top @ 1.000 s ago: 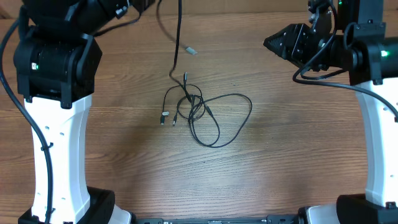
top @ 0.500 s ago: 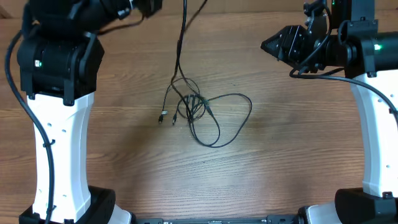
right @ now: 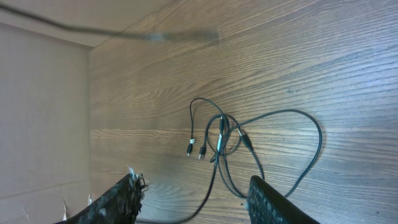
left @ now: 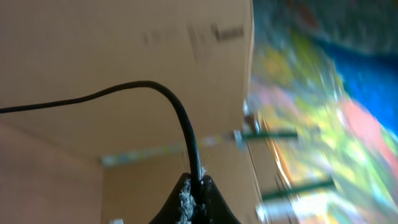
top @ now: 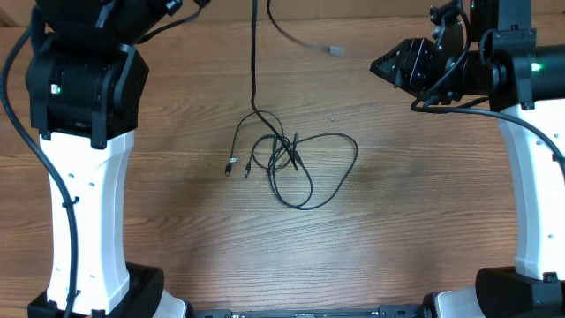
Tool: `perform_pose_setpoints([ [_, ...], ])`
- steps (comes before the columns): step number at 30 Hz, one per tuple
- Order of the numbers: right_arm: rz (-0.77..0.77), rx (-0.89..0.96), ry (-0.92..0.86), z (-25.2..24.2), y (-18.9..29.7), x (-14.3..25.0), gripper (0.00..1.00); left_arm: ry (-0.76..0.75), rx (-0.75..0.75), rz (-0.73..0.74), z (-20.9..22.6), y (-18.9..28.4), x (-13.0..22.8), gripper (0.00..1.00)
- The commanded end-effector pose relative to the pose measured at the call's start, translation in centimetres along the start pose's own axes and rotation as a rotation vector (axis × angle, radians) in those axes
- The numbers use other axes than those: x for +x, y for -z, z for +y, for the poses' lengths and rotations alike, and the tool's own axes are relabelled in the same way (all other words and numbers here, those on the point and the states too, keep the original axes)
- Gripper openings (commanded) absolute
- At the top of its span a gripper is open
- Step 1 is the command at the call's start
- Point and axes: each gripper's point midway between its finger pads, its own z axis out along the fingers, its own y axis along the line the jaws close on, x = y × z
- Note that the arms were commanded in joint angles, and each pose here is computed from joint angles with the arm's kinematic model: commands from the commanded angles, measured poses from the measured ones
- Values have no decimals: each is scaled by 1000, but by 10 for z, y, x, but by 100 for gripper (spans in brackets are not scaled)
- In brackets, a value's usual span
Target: Untangle cables
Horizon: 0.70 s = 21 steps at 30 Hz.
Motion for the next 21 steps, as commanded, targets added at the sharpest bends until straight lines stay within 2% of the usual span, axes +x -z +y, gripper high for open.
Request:
perform_pose_setpoints([
  [1,-5,6,11,0,2,0,53,-47,-81,-236,26,-14,-44,4],
  [7,1,9,7,-1,2,2,53,-116,-111,-289,66,-57,-68,4],
  [15,24,20,16,-4,2,7,53,-222,121,-402,65,-99,-112,4],
  [21,5,70,21,-13,2,4,54,-205,-2,-471,117,-95,-158,4],
])
